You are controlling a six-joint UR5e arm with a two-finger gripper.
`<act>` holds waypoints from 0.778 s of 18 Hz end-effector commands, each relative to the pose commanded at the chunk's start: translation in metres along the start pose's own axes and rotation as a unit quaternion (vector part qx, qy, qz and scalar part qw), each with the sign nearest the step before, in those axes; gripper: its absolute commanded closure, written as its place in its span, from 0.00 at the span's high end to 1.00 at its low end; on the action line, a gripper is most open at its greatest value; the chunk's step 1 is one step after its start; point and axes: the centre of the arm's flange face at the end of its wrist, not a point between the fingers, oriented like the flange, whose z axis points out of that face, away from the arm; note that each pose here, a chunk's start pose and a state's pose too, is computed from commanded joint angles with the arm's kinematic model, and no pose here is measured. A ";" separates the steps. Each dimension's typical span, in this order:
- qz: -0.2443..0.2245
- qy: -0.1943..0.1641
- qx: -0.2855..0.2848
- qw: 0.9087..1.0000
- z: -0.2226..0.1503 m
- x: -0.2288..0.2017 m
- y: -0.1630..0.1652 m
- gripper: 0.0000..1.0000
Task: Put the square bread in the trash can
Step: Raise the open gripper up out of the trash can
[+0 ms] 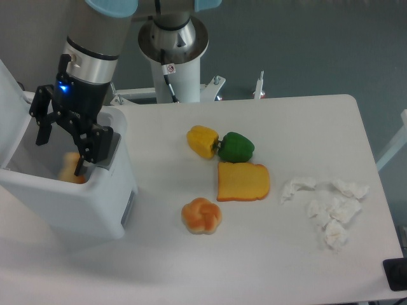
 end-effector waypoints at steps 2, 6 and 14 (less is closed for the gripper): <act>0.004 -0.004 0.000 1.000 -0.002 -0.001 -0.001 1.00; 0.071 -0.068 -0.036 0.994 -0.018 -0.018 0.000 1.00; 0.120 -0.095 -0.084 0.985 -0.038 -0.033 0.027 1.00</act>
